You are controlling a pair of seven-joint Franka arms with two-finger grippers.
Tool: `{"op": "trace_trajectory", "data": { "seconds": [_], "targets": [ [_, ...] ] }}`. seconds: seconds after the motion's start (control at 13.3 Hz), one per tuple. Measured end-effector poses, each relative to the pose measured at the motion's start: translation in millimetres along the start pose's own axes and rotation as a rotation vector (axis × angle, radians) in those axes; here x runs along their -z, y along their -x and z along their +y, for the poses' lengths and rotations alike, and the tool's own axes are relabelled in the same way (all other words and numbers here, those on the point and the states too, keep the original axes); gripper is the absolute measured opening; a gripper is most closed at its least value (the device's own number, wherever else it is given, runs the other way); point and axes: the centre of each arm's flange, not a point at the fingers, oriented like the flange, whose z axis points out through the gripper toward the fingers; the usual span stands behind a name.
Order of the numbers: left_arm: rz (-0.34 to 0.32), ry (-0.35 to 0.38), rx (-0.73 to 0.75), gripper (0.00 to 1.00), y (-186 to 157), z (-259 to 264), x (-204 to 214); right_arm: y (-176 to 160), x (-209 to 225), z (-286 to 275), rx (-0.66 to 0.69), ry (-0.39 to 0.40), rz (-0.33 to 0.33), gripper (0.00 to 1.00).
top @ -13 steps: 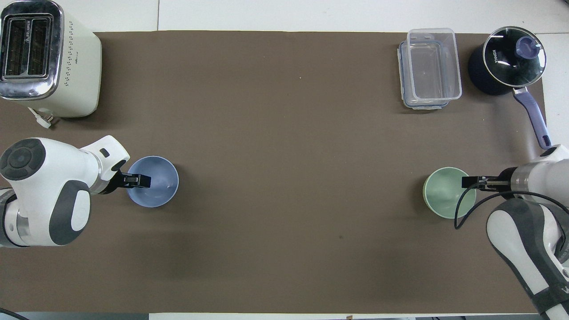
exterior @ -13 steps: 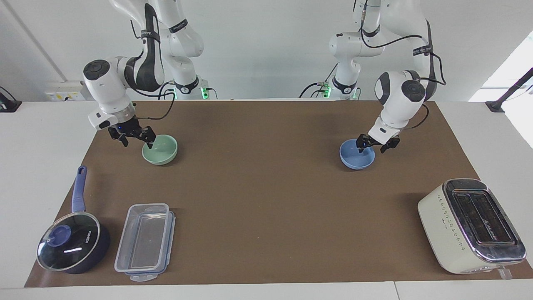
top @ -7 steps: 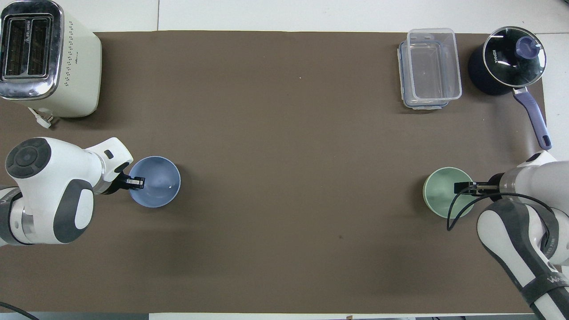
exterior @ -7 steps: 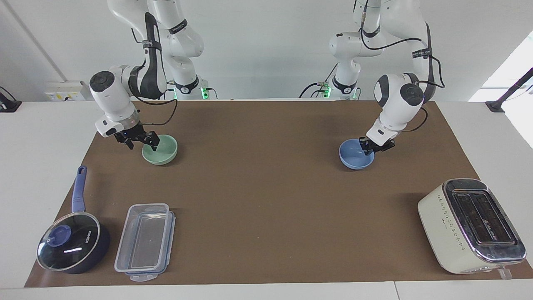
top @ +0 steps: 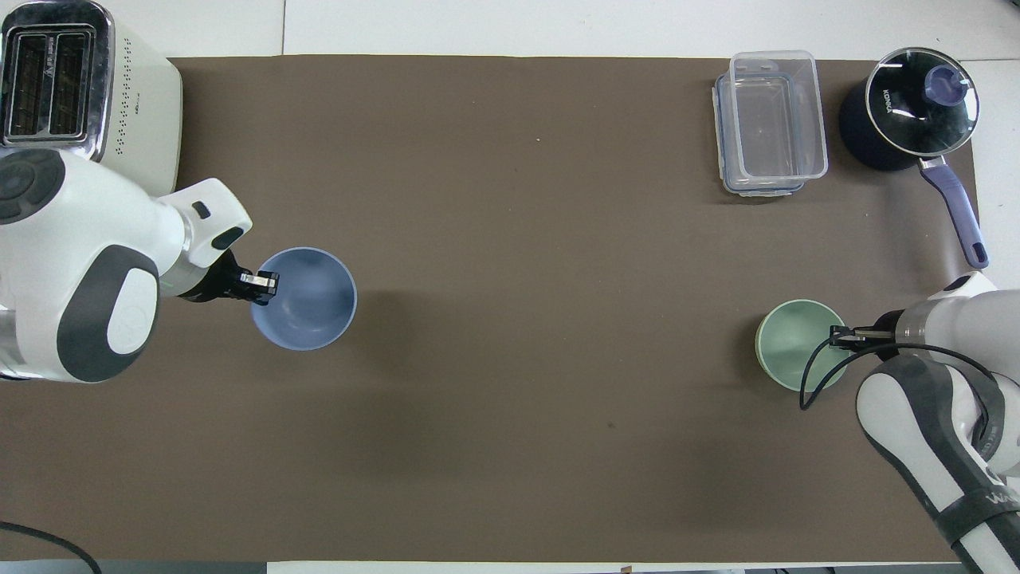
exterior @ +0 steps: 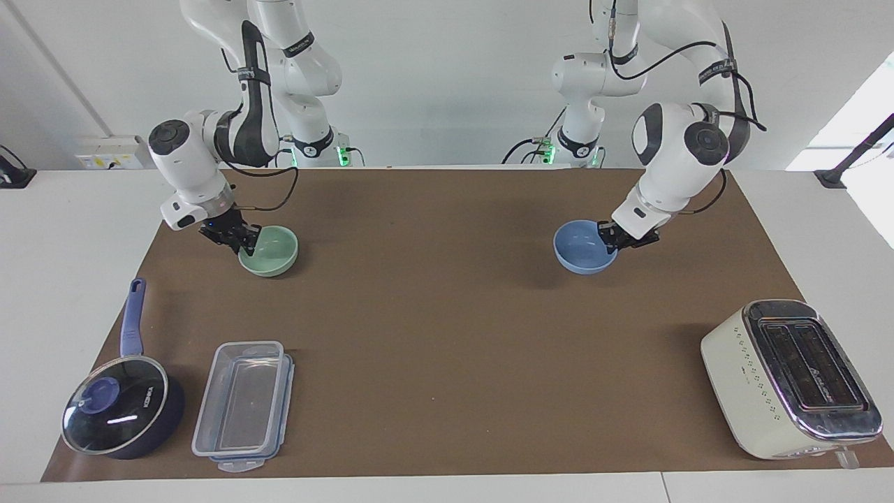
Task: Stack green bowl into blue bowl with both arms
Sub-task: 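Slide the blue bowl inward with the left gripper while the right gripper lifts it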
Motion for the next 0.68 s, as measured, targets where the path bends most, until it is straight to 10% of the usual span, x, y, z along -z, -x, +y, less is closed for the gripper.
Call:
{"op": "trace_trajectory", "data": {
  "seconds": [0.38,0.68],
  "targets": [
    [0.04,0.006,-0.007,0.05,40,208,-67,-13,32,-1,0.0,-0.003,0.048,0.04],
    [0.02,0.025,-0.005,0.05,53,234,-118,-33,95,-18,0.037,-0.001,0.105,0.04]
  ]
}}
